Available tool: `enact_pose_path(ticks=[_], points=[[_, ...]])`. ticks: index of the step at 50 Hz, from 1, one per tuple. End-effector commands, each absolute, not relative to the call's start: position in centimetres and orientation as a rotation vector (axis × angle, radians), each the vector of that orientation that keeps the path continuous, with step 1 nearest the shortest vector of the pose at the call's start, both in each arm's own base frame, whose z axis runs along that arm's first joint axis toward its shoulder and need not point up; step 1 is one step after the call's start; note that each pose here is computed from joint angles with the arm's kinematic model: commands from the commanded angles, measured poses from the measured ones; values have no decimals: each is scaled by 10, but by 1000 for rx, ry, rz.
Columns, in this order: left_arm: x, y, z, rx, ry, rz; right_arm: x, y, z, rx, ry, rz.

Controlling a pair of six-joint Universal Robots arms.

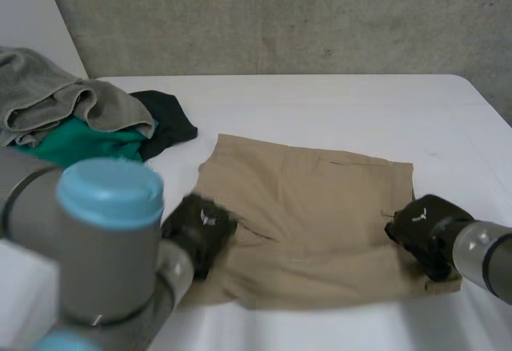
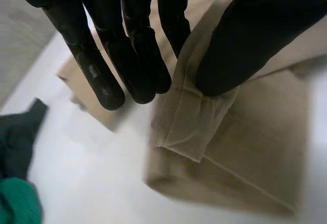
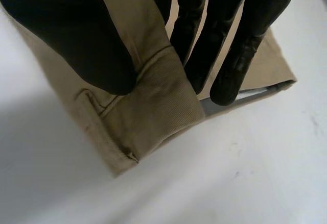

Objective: Fold the laundry.

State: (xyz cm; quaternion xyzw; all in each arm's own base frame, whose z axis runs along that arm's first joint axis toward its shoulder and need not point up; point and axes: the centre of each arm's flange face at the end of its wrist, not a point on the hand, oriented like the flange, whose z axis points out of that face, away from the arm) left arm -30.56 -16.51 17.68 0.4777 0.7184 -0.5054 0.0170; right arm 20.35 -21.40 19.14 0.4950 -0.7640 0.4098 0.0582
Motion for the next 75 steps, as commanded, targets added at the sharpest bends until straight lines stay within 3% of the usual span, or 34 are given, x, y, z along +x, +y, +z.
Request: enact_pose_path(ticks=[1,5,9,17,23,27,31,37,42,49,63,69,75], points=[[-347,-237,196,1329,2016,-1908,216,-257,199,1305,-2277,1518],[-365,-284,211,1224,1697,-2123,226,-293,199,1217,-2169,1694],[-382,-312,202,1217,1495,-2192,232,-323,194,1146,-2063,1788],[-405,-350,163,1213,1446,-2221,242,-383,159,1011,-1884,1894],[-414,-359,148,1216,1418,-2241,249,-404,129,1041,-1799,1883],[-417,-352,155,1198,1388,-2279,250,-402,138,1022,-1797,1906],[-412,-337,179,1181,1369,-2318,242,-392,169,933,-1835,1971],[-395,-307,195,1193,1389,-2305,224,-352,214,866,-2065,1941],[-380,-280,193,1243,1477,-2266,203,-325,205,854,-2385,1741],[-358,-249,197,1199,1691,-2314,188,-304,168,908,-2631,1616],[-351,-243,183,1202,1788,-2280,189,-325,112,982,-2494,1636],[-351,-243,187,1194,1783,-2289,177,-328,121,941,-2411,1613],[-347,-240,197,1187,1777,-2296,148,-330,186,836,-2205,1751]])
